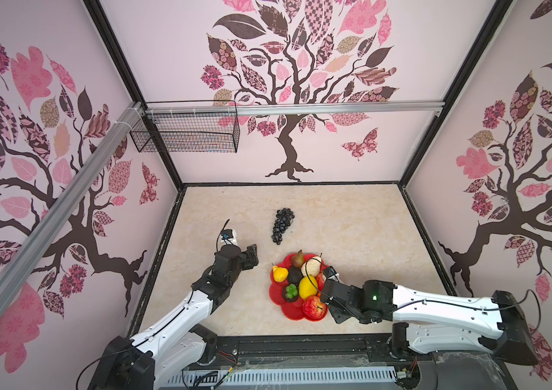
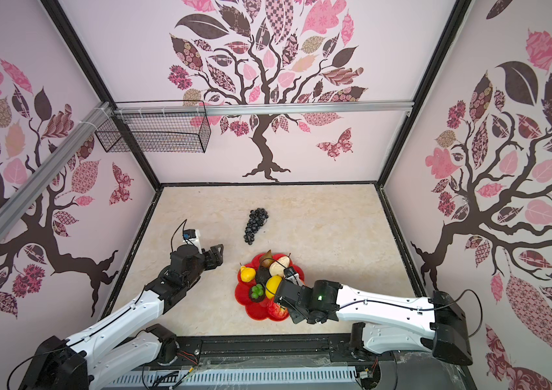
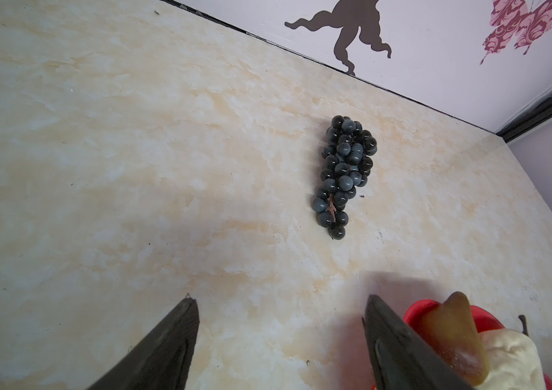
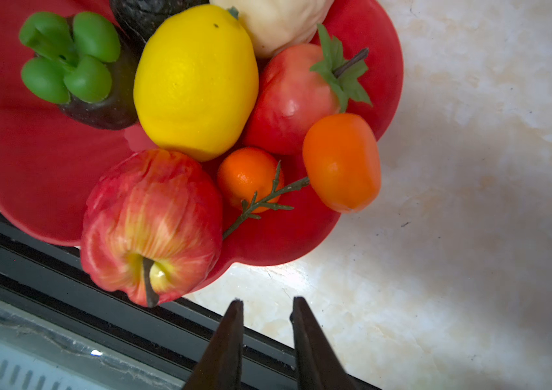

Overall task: Arrange fruit in a fruit bowl
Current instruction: Place the fruits in the fruit bowl, then rotate the fruits at the top-center of the table.

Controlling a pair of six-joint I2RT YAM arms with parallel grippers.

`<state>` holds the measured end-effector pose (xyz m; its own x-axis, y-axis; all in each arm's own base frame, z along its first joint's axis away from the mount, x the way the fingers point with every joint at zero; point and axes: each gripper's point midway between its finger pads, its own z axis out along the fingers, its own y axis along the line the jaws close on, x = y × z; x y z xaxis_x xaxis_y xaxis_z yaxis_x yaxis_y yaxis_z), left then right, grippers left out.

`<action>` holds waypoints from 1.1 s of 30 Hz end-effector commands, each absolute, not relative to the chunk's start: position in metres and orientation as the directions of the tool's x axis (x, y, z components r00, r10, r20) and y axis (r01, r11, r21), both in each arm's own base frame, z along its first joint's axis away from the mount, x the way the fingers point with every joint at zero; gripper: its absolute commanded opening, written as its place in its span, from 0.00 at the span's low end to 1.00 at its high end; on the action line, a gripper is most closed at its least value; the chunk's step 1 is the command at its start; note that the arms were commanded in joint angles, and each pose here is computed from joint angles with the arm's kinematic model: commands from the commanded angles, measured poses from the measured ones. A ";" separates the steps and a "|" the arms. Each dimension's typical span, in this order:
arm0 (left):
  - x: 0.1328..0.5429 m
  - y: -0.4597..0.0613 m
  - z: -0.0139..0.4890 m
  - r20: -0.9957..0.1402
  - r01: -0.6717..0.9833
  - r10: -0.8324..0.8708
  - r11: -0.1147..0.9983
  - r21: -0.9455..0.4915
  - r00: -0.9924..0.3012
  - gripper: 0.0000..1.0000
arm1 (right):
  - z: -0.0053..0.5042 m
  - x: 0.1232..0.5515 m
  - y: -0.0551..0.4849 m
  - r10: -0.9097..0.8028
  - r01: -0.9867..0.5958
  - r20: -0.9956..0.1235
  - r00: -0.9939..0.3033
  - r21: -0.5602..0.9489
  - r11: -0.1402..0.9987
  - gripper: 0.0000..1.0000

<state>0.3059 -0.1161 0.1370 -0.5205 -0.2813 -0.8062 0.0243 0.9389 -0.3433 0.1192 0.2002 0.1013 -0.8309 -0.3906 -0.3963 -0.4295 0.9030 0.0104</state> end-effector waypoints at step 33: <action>0.423 -0.224 0.088 -0.564 0.176 0.056 0.971 -0.161 -0.824 0.82 | 0.211 0.223 0.164 0.145 -0.251 -0.840 -0.522 0.314 0.916 0.88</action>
